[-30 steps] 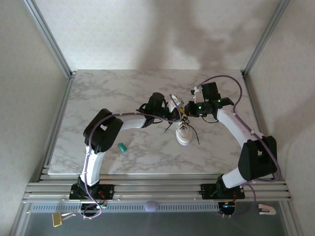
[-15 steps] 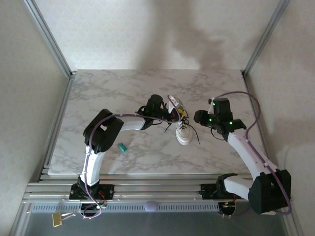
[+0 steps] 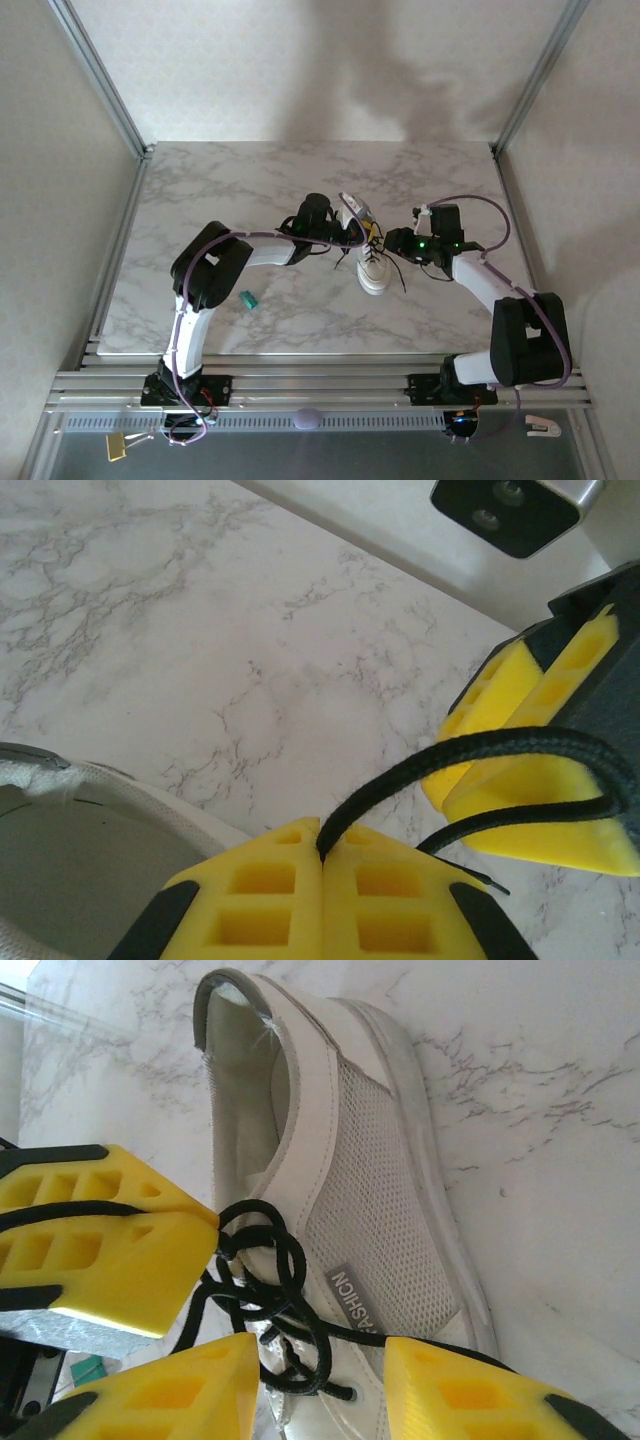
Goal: Tie the shoes
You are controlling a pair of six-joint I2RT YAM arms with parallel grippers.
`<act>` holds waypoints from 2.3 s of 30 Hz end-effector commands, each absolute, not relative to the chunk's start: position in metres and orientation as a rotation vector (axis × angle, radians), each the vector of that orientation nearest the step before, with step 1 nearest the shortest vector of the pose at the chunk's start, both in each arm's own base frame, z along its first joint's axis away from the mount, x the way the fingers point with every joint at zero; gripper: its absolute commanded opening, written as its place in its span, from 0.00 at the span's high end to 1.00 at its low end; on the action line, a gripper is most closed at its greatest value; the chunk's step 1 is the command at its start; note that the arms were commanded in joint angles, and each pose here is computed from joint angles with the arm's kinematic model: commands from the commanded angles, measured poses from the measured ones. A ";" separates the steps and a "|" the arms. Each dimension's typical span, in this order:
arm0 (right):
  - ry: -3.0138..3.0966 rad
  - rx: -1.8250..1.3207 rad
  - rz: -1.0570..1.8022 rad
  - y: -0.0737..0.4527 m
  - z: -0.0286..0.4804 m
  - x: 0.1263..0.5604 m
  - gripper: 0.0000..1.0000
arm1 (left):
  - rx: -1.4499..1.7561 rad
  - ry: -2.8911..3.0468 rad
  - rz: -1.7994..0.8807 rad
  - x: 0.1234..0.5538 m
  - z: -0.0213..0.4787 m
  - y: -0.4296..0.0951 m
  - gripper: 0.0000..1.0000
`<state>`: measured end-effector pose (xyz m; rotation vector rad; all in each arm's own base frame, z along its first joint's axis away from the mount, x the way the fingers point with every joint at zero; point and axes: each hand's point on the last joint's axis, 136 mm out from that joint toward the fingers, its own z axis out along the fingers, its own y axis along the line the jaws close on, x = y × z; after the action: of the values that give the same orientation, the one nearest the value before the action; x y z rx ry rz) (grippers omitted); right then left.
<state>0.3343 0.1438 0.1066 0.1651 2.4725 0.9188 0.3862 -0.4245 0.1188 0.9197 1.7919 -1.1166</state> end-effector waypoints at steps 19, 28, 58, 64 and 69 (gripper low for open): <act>2.466 0.082 1.063 0.164 0.105 0.348 0.79 | 0.900 1.776 -1.126 0.394 0.121 -0.425 1.00; 2.466 0.099 1.058 0.163 0.104 0.346 0.96 | 0.876 1.781 -1.135 0.396 0.122 -0.423 1.00; 2.667 0.317 0.584 0.117 0.078 0.300 1.00 | 0.640 1.815 -1.155 0.414 0.124 -0.397 1.00; 2.626 0.241 0.689 0.131 0.087 0.302 1.00 | 0.644 1.813 -1.168 0.413 0.123 -0.396 1.00; 2.550 -0.004 0.921 0.174 0.109 0.298 1.00 | 0.658 1.814 -1.178 0.410 0.121 -0.396 1.00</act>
<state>0.3039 0.1456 0.0913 0.1734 2.6051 0.7778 0.4042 -0.4008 0.1159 0.6765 1.8490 -1.1740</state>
